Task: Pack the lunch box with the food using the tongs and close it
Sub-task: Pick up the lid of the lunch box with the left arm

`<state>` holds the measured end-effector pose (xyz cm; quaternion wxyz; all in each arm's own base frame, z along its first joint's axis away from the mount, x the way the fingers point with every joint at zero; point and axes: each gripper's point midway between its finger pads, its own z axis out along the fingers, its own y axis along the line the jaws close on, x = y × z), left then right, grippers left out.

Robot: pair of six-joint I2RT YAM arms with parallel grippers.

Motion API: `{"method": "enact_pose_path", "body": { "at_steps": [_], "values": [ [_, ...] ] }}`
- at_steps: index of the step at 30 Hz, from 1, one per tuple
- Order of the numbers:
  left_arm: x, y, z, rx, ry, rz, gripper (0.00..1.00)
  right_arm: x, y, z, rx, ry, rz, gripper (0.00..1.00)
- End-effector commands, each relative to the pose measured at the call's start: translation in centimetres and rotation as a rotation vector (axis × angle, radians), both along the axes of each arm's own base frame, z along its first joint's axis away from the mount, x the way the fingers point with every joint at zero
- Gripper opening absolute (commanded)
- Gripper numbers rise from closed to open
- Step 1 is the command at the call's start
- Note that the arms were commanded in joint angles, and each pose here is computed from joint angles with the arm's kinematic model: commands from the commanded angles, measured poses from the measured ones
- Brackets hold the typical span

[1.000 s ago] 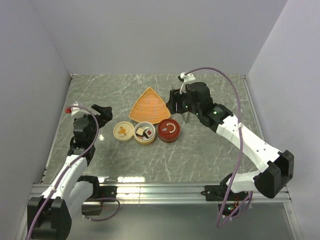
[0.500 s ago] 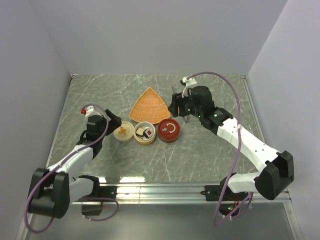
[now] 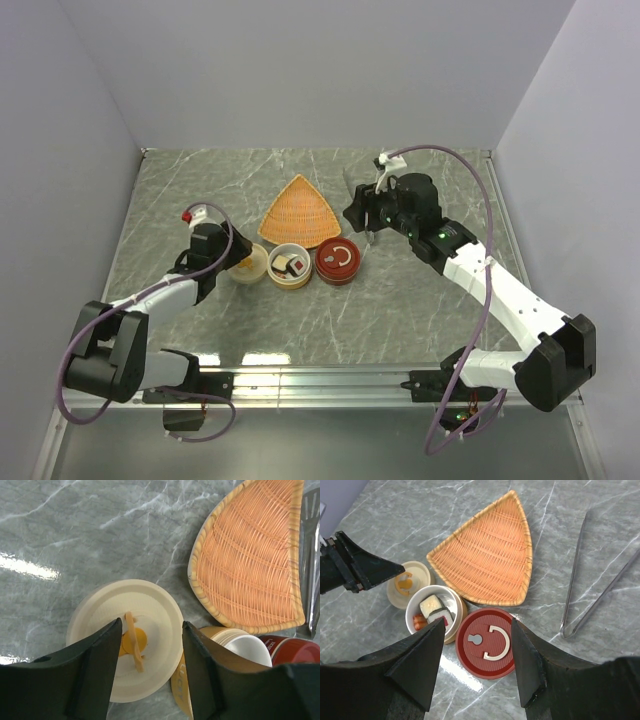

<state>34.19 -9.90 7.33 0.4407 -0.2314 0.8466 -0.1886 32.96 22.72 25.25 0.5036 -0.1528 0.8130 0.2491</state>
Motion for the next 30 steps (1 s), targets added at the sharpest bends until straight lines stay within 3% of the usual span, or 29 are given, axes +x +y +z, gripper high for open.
{"method": "enact_pose_path", "body": {
  "at_steps": [1,18,21,24,30],
  "values": [
    [0.6,-0.3,0.8,0.0,-0.013,0.003,0.57,0.3,0.1,0.9,0.033,-0.036,0.009,0.63],
    [-0.5,-1.3,-2.1,0.035,0.098,-0.044,0.36,0.1,-0.1,0.7,0.041,-0.029,0.014,0.63],
    [-0.5,-1.4,-2.1,0.04,0.098,-0.05,0.24,0.2,0.0,0.6,0.042,-0.026,0.015,0.63],
    [-0.5,-1.3,-1.9,0.058,0.1,-0.044,0.01,0.2,0.0,0.6,0.042,-0.024,0.018,0.63],
    [-0.5,-0.8,-1.1,0.101,0.1,-0.033,0.0,0.2,0.1,0.6,0.044,-0.023,0.021,0.63]
  ]
}}
